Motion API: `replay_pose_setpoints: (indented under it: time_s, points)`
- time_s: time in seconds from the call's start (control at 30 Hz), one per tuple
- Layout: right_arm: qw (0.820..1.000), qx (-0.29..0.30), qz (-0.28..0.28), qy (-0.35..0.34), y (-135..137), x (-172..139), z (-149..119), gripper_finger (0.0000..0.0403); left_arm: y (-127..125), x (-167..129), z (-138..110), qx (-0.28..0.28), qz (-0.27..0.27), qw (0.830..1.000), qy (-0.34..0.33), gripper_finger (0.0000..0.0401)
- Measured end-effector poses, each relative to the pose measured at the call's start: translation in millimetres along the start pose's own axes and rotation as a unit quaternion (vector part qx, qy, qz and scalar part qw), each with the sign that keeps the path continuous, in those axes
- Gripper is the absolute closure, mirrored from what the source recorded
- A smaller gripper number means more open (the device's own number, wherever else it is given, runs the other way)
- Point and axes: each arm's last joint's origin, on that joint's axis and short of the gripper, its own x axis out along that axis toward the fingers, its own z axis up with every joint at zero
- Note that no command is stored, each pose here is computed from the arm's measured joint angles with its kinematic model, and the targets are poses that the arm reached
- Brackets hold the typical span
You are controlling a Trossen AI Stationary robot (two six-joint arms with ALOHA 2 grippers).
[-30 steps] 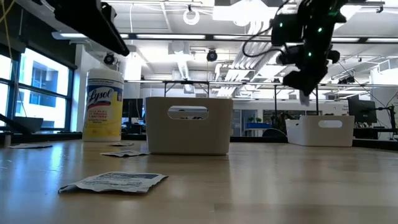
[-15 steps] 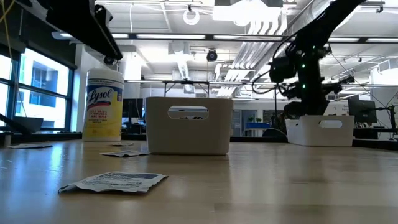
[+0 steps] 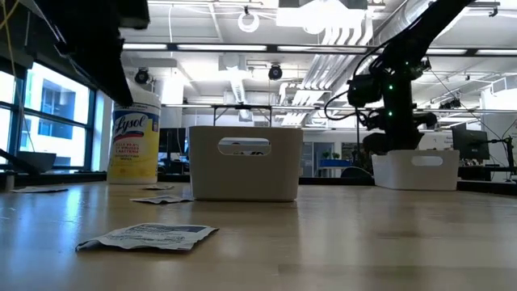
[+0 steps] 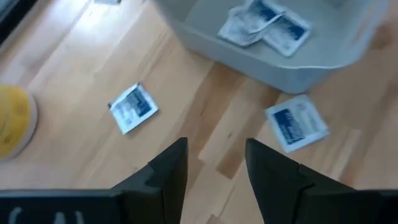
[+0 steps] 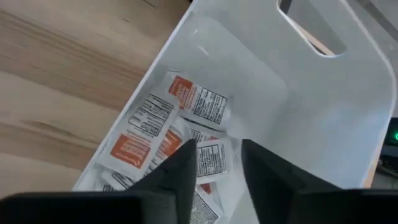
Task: Pick & Place First Aid Supplies
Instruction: Put the orange pad into the white bin, then put the blue pad into the middle gray bin
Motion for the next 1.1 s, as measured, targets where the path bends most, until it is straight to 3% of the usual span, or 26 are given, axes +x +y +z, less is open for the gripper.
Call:
replay_pose_setpoints:
  time_s: [0.17,0.33,0.57,0.83,1.1]
  points:
    - [1.000,-0.013,0.001,-0.027,-4,-17,-3,0.0254,16,19,3,-0.034,0.028,0.999,0.032,0.0245]
    - [0.996,-0.023,0.017,-0.090,-9,-56,-14,0.0251,33,39,9,-0.051,0.046,0.996,0.058,0.0245]
    - [0.971,-0.055,0.133,-0.190,6,-117,-45,0.0265,51,67,8,-0.019,0.023,0.996,0.082,0.0245]
    - [0.939,-0.087,0.207,-0.260,37,-161,-89,0.0269,82,85,18,-0.187,0.036,0.974,0.123,0.0245]
    - [0.922,-0.105,0.212,-0.308,62,-179,-121,0.0270,89,101,8,-0.234,0.033,0.966,0.103,0.0245]
